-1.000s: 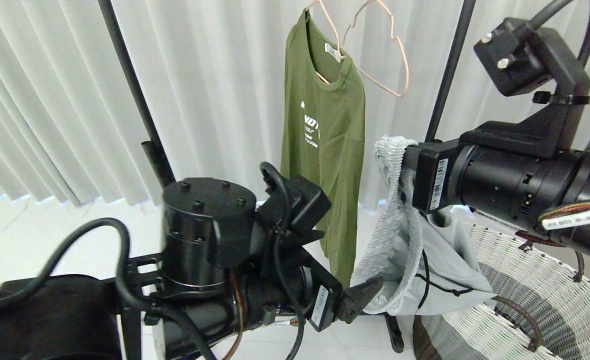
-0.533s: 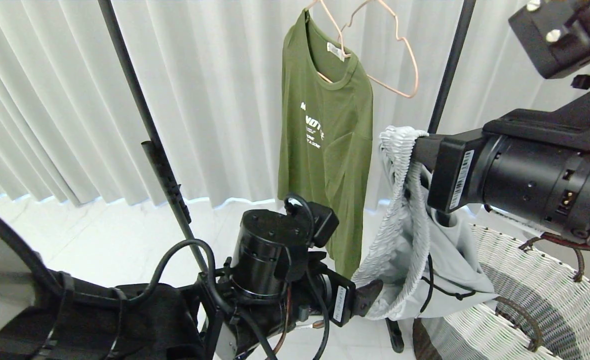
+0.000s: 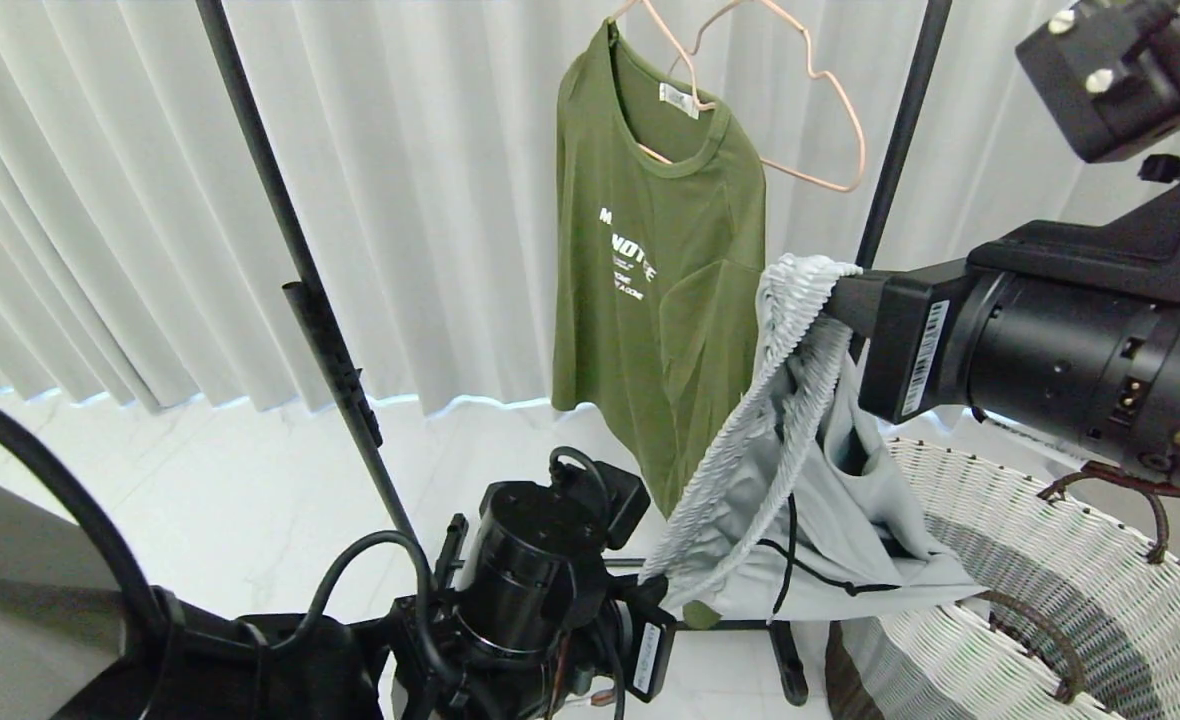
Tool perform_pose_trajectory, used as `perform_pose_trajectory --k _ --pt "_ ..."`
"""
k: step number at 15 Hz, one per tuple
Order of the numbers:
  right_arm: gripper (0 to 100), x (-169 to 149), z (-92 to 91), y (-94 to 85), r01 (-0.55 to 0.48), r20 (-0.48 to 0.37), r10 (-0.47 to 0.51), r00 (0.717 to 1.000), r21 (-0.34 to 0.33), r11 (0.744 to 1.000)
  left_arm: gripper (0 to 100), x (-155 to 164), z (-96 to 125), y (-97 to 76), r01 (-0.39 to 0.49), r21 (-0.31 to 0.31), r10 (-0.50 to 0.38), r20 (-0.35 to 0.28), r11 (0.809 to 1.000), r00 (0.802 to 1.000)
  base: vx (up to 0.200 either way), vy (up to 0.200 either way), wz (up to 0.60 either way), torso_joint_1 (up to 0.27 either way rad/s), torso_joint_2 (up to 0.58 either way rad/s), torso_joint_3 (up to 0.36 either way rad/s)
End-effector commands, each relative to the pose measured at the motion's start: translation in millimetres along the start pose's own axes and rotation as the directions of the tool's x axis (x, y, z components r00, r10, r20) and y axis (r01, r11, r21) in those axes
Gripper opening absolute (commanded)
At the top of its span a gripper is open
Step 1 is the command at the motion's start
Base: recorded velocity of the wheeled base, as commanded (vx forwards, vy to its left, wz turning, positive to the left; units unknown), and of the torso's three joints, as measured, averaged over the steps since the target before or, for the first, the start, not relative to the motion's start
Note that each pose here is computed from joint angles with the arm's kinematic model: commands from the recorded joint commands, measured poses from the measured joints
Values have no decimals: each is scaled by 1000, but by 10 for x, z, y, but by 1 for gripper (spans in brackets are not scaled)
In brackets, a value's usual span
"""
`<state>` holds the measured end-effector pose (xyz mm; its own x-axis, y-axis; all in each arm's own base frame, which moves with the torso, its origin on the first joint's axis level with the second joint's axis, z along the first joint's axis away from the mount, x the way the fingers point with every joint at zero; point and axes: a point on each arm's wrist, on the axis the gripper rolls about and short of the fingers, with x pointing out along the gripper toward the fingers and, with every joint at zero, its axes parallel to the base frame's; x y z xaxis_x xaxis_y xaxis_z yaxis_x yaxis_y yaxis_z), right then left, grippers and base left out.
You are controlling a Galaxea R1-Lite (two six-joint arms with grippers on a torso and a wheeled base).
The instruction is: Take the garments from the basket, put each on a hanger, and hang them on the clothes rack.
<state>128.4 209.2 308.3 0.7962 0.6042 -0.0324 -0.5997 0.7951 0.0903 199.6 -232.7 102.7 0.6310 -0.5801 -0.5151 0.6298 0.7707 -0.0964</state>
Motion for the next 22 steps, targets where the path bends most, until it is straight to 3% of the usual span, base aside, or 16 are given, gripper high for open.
perform_pose_trajectory --k 1,3,4,5,6,8,10,12,13,16,22 --pt "0 94 -48 -47 27 -16 -27 1000 -8 1000 0 -255 31 71 -41 -9 41 43 999 998 0 0 0 0 0 0" --pt "0 186 -75 -80 24 -25 -25 999 -17 1000 0 -558 250 215 -73 -46 80 160 996 984 0 0 0 0 0 0" --pt "0 212 -82 -82 17 -25 -17 1000 -20 1000 0 -729 405 307 -95 -66 108 233 993 967 0 0 0 0 0 0" --pt "0 223 -87 -82 15 -22 -15 1000 -24 1000 0 -821 475 351 -109 -69 123 261 992 957 0 0 0 0 0 0" --pt "0 259 -90 -69 12 -7 -12 1000 -41 999 0 -1204 714 480 -158 -85 178 333 984 926 0 0 0 0 0 0" --pt "0 299 -90 -55 11 15 -10 1000 -69 998 0 -1654 1003 555 -190 -123 224 415 974 882 0 0 0 0 0 0" --pt "0 296 -96 -62 19 15 -17 1000 -101 995 0 -2007 1216 548 -198 -136 239 463 971 854 0 0 0 0 0 0" --pt "0 291 -79 -142 51 18 -49 999 -112 992 0 -2160 1303 526 -218 -106 242 448 970 861 0 0 0 0 0 0" --pt "0 264 -39 -278 116 23 -114 993 -147 982 0 -2194 1280 526 -272 -12 253 408 962 877 0 0 0 0 0 0" --pt "0 117 78 -548 211 27 -210 977 -208 955 0 -2201 1282 503 -320 137 241 407 938 881 0 0 0 0 0 0" --pt "0 -345 267 -623 215 35 -213 977 -236 948 0 -2118 1269 175 -185 260 71 394 948 916 0 0 0 0 0 0"
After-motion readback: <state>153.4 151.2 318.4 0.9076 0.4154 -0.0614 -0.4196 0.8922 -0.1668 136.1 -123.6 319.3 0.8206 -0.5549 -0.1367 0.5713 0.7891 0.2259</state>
